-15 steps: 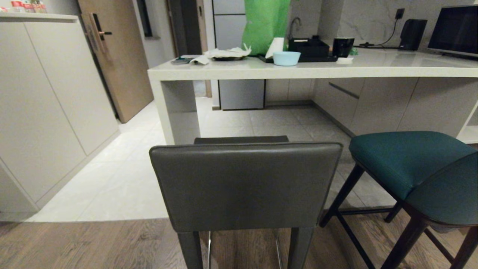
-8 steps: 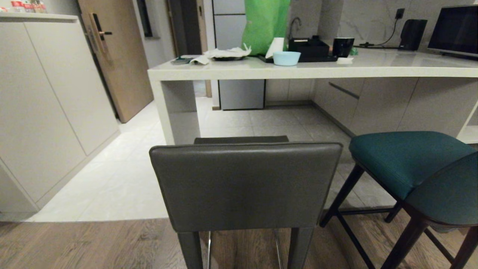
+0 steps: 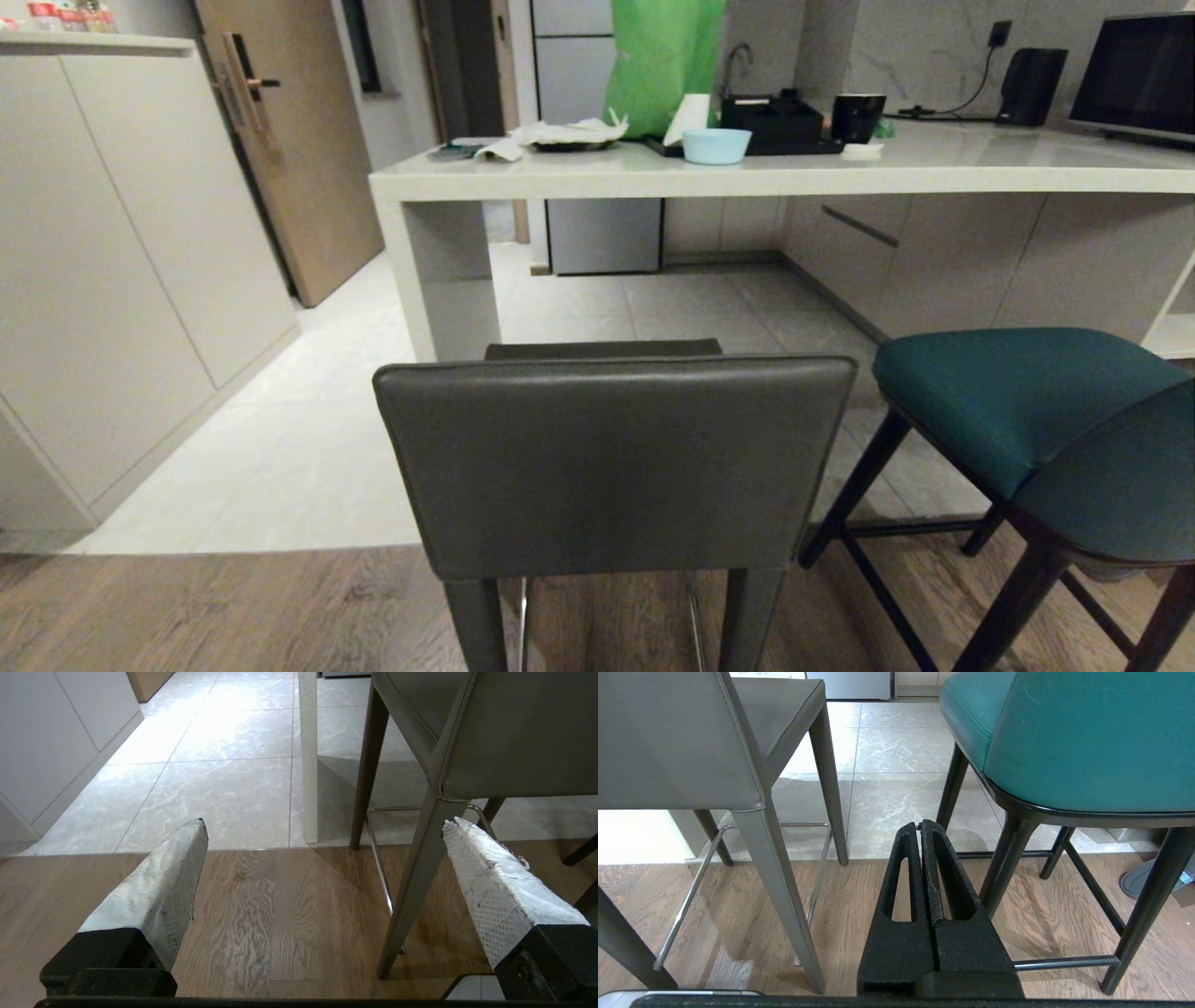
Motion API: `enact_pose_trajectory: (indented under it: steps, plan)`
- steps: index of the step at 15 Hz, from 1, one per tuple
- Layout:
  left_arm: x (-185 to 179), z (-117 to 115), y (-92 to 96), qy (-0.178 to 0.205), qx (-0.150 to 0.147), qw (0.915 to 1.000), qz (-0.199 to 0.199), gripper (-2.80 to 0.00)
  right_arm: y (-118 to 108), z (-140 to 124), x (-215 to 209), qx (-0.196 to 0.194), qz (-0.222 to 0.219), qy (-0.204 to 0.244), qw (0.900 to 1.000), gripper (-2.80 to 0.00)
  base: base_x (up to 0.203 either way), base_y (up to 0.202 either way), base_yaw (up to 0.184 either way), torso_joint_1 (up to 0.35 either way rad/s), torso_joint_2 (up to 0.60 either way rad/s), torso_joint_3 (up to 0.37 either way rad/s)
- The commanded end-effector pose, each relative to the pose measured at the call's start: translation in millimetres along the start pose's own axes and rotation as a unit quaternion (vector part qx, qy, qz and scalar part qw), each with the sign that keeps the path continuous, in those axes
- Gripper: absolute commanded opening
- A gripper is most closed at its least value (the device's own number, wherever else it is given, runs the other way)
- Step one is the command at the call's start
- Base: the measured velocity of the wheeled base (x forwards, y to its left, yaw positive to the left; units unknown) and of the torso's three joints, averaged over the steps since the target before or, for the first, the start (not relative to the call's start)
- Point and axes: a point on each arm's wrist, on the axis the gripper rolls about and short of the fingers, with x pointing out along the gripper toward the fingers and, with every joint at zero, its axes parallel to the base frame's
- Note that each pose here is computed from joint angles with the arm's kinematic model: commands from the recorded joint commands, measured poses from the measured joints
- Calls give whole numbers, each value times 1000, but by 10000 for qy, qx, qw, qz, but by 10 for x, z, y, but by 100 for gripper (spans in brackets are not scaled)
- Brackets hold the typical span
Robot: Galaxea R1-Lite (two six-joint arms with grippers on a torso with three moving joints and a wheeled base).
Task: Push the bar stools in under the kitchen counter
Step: Push the blue chair back under the dining table
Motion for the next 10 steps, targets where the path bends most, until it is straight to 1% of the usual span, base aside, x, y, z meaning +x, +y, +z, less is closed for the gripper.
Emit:
enact_pose_trajectory:
  steps: [1,5,8,10]
  plan:
    - [0,0,0,-1,-9,10000,6,0,0,1,0,10,2,2,10000,-280,0,0,0,0,0,0]
    - [1,-1,1,-4,-68,10000,1,0,0,1,0,15,2,2,10000,-280,0,0,0,0,0,0]
    - [3,-3,0,1,-50,10000,13,0,0,1,0,18,-5,2,10000,-280,0,0,0,0,0,0]
    - [5,5,1,-73,-65,10000,8,0,0,1,0,26,0,2,10000,-280,0,0,0,0,0,0]
